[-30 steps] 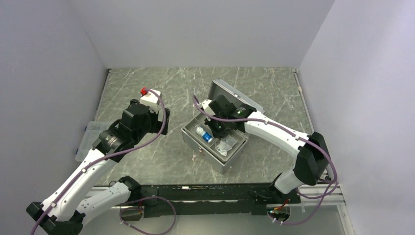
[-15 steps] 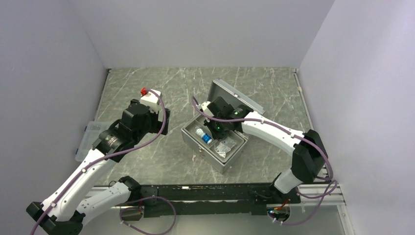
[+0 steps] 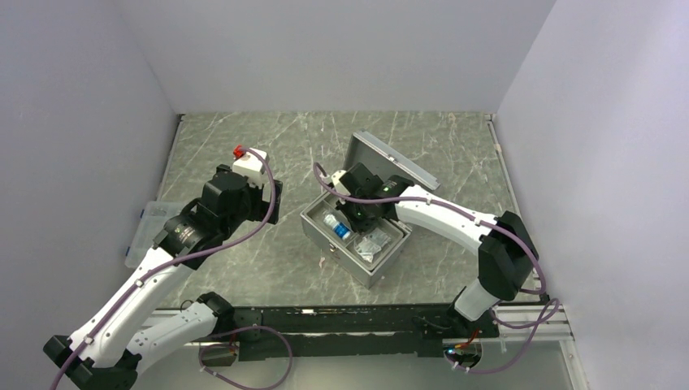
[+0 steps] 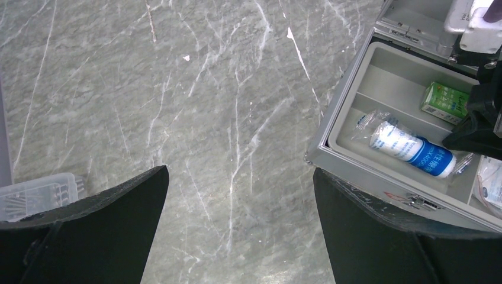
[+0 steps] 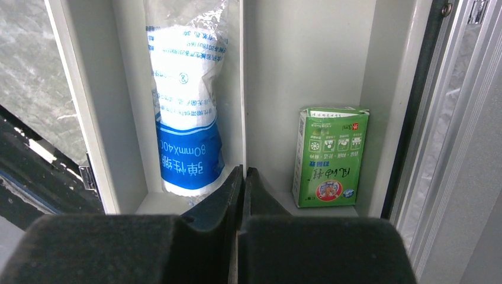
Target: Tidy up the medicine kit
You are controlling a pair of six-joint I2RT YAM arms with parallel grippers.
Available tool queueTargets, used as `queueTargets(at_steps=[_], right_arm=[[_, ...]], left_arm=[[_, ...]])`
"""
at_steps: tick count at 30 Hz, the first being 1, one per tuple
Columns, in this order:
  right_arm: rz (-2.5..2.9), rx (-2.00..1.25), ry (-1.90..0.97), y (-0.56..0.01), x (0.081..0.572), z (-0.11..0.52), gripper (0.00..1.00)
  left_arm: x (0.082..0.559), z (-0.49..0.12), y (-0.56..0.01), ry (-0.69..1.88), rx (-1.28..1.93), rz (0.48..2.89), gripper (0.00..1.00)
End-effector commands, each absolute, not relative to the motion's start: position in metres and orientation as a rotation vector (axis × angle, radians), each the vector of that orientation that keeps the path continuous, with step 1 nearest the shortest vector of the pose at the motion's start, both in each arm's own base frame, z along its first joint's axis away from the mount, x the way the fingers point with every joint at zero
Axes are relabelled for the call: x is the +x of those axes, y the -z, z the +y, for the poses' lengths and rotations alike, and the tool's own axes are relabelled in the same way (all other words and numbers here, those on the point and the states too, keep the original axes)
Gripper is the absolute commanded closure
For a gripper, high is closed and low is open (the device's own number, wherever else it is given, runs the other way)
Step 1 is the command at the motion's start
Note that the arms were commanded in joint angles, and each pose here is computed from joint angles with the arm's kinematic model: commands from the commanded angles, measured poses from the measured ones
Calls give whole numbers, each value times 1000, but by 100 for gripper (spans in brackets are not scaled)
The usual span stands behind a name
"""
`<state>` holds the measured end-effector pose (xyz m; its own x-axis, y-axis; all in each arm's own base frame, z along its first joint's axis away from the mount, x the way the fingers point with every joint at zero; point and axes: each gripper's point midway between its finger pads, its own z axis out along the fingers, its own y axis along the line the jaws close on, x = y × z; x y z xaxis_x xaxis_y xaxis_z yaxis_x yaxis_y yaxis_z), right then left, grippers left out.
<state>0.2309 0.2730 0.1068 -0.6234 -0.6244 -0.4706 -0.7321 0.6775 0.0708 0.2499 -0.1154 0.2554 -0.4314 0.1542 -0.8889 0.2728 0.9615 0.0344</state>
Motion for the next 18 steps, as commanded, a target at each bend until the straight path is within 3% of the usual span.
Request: queueTargets(at_steps=[1, 18], right_arm=[[2515, -1033, -291, -79, 233, 273, 100], [2425, -944, -101, -117, 260, 256, 100]], left_arm=[[251, -117, -264, 160, 290, 1989, 1], [250, -116, -265, 160, 287, 1984, 1]])
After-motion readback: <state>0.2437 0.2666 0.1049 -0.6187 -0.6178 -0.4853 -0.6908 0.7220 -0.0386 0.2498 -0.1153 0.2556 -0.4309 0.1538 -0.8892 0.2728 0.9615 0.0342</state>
